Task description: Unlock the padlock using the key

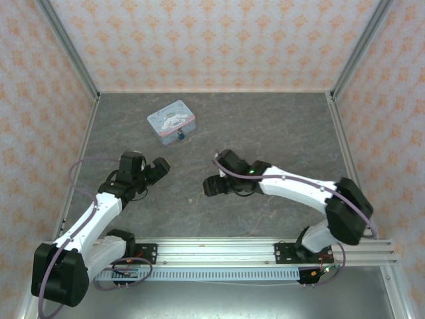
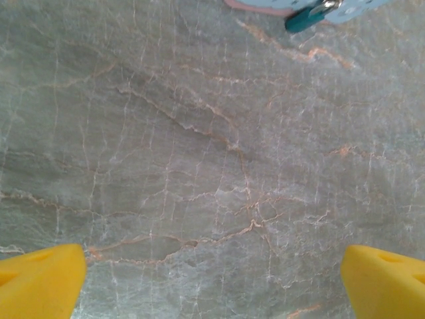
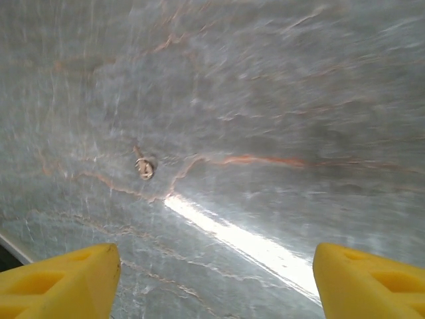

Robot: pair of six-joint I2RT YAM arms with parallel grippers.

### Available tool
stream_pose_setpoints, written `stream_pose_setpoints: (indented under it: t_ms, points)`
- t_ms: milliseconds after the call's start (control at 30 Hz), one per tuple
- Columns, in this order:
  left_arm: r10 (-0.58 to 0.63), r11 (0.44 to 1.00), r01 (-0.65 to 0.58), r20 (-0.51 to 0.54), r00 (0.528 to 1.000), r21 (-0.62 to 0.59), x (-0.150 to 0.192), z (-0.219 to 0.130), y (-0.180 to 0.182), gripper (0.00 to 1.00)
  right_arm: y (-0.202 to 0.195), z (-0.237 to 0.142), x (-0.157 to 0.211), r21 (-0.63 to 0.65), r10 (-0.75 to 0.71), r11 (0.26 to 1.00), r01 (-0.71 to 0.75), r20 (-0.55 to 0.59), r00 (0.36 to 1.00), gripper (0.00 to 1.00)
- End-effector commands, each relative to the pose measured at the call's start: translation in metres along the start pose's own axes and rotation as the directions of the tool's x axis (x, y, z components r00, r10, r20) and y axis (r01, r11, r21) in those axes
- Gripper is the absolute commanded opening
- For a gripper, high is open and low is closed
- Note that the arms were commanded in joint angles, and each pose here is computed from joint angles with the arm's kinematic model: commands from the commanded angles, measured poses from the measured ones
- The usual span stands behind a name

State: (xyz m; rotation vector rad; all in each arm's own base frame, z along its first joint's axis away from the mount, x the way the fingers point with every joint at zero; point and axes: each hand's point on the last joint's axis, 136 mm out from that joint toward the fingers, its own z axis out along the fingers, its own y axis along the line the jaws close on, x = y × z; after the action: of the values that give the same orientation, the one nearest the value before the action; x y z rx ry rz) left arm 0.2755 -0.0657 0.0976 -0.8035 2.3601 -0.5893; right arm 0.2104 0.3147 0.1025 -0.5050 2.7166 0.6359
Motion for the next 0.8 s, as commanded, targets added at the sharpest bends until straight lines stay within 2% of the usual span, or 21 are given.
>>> stream_pose_setpoints:
  t_ms: [0,300,500,767]
  points:
    - [-0.020,0.999,0.018,-0.047,0.999,-0.036,0.012,0.003,0.009,0.98,0.011,0.015,0.008,0.034,-0.044,0.998,0.047,-0.088,0.995,0.73]
    - [-0.022,0.976,0.012,-0.047,0.999,-0.216,0.015,-0.001,0.044,0.98,0.043,0.063,0.002,-0.042,-0.157,0.987,0.152,-0.176,0.972,0.60]
    - [-0.025,0.971,0.009,-0.062,0.998,-0.237,0.017,0.003,0.047,0.98,0.057,0.081,0.000,-0.112,-0.223,0.973,0.203,-0.204,0.953,0.56]
    - [-0.042,0.959,0.024,-0.058,0.997,-0.282,0.016,0.004,0.053,0.99,0.061,0.102,0.001,-0.144,-0.275,0.959,0.246,-0.241,0.931,0.53]
